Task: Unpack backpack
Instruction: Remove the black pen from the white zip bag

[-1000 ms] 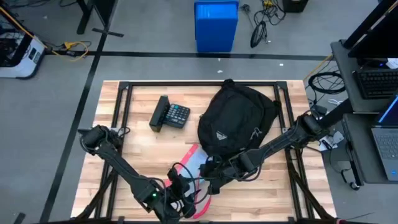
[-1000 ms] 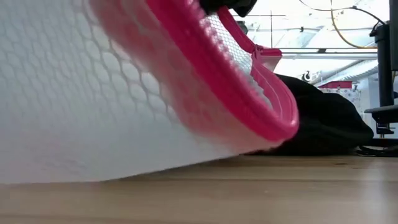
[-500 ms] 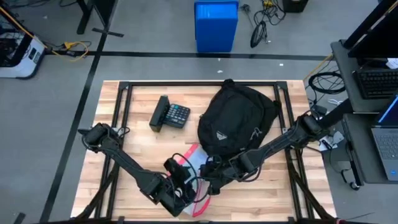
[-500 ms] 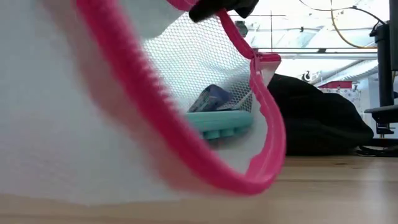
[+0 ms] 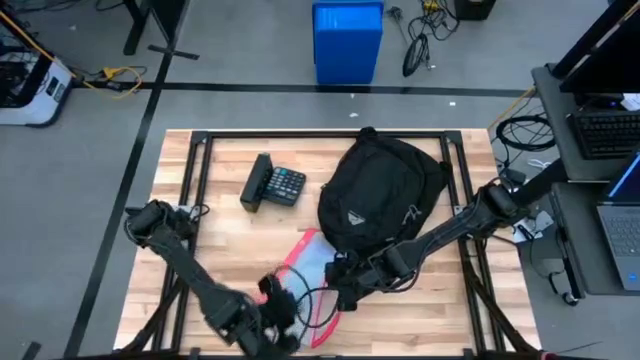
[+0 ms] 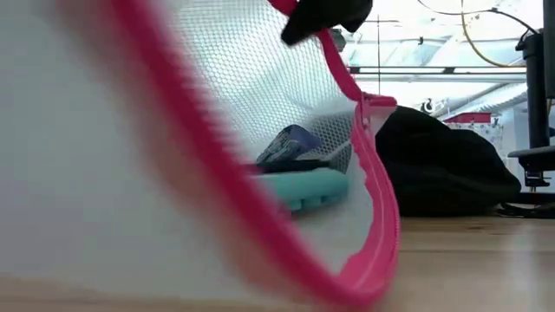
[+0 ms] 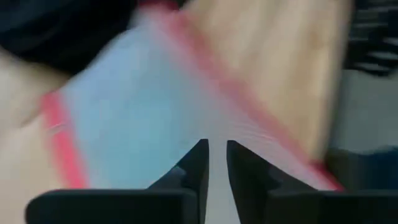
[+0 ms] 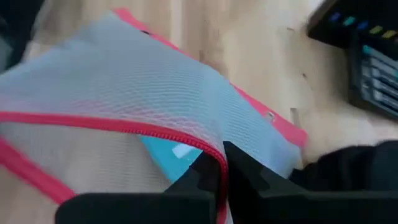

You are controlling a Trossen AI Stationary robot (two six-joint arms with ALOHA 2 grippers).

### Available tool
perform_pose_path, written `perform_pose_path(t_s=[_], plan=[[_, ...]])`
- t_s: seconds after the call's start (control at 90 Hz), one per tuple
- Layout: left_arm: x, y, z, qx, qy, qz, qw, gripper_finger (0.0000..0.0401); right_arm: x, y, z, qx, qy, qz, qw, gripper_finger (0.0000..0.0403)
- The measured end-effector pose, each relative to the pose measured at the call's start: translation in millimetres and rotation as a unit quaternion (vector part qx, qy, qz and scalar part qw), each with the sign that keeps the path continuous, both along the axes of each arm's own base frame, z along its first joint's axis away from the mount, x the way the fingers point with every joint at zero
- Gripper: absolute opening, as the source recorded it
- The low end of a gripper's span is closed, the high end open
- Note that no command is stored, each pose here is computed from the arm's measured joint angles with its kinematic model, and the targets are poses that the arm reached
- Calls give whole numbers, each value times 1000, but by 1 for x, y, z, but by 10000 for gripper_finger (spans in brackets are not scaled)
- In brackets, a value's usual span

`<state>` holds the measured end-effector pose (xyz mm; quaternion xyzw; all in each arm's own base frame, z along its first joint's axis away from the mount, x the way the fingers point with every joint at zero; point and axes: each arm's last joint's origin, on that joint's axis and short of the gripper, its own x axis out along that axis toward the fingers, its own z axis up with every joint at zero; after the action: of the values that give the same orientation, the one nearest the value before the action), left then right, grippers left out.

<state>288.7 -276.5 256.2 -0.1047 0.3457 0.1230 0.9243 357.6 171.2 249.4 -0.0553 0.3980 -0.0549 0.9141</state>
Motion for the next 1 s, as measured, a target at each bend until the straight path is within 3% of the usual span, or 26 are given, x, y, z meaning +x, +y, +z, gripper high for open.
perform_pose_path(t_s=[0.233, 0.289, 0.389, 0.456, 0.589, 0.667, 0.767, 0.9, 1.0], plan=[[-11, -41, 17, 57, -91, -170, 980, 39, -1, -1, 0, -5, 1, -6, 1000, 0], [-10, -41, 16, 56, -92, -168, 980, 39, 0, -1, 0, 0, -2, -11, 1000, 0], [0, -32, 16, 9, -103, -101, 990, 39, 1, 0, 1, 8, -12, -15, 1000, 0], [7, -31, 11, 16, -99, -115, 988, 39, 1, 0, 1, 8, -13, -13, 1000, 0], [16, -48, -7, 99, -95, -255, 957, 54, 1, 0, 1, 9, -13, -13, 1000, 0], [18, -52, -8, 138, -108, -293, 940, 71, 1, 1, 1, 13, -11, -10, 1000, 0], [24, -43, -13, 164, -92, -258, 948, 98, 1, 1, 1, 23, -5, -1, 1000, 0], [36, -26, -16, 129, -87, -172, 973, 139, 1, 2, 1, 26, -3, 2, 1000, 0], [42, -24, -16, 105, -79, -200, 971, 164, 1, 2, 1, 24, -3, 4, 1000, 0]])
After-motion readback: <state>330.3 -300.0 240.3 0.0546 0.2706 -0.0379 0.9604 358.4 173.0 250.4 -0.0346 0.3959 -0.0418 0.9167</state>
